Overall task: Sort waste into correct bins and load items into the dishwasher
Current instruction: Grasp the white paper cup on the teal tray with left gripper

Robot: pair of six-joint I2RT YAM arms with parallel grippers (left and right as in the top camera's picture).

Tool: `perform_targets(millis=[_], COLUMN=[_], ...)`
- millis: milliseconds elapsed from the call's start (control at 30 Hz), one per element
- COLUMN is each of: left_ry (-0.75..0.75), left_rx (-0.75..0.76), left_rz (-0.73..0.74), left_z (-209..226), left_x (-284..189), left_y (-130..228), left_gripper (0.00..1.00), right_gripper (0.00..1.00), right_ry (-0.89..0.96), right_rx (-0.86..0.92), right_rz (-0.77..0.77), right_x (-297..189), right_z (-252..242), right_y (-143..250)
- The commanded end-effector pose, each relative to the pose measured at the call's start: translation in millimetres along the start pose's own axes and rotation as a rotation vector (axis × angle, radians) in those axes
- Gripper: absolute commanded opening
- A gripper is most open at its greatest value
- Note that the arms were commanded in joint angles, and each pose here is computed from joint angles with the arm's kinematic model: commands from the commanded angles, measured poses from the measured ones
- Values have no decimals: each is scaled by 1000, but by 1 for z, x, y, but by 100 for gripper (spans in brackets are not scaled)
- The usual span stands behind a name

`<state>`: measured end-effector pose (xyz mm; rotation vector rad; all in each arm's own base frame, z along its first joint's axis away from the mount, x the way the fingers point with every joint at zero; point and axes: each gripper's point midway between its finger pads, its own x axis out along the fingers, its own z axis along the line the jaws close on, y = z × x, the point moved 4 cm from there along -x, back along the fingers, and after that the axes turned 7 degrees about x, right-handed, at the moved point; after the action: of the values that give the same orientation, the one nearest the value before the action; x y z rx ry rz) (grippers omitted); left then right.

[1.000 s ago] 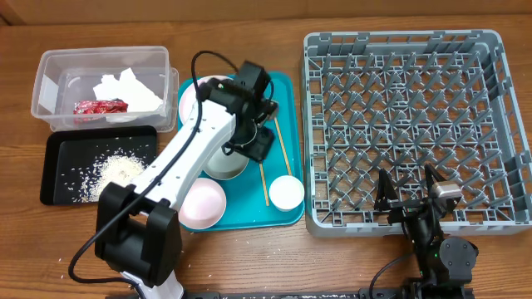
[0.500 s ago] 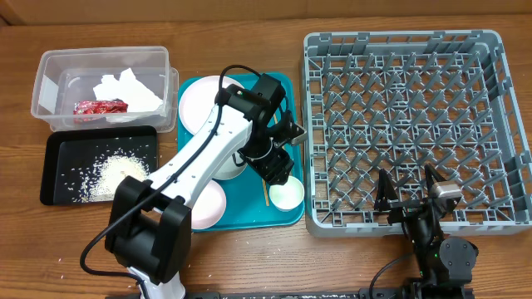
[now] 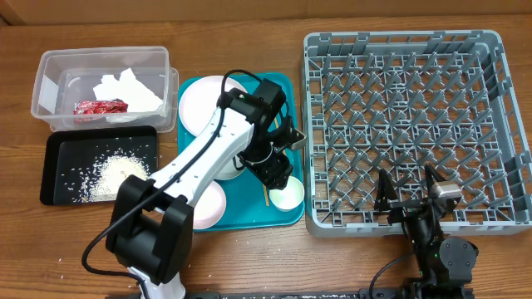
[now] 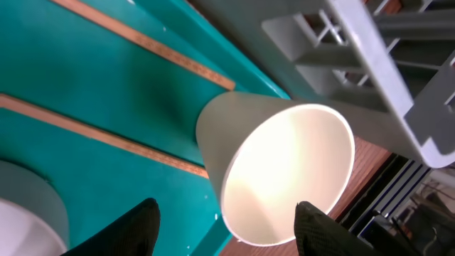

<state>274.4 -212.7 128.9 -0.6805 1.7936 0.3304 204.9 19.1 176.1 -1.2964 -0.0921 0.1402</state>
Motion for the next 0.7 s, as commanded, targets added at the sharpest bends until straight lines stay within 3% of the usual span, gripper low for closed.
perform_targets(millis=[0, 567, 667], left_ry=[22, 13, -9], left_rx=[24, -19, -24], left_rz=[48, 62, 23], left_z=[-4, 0, 4], left_x=[16, 32, 32], left_y=[10, 17, 9], left_gripper=[63, 63, 51], right_gripper=[100, 100, 100], right_ry=[-12, -12, -12], right_rx=[2, 2, 1], right_rz=[-1, -1, -3], right_x=[0, 0, 0], right_z=[1, 1, 1], right_y=[2, 2, 2])
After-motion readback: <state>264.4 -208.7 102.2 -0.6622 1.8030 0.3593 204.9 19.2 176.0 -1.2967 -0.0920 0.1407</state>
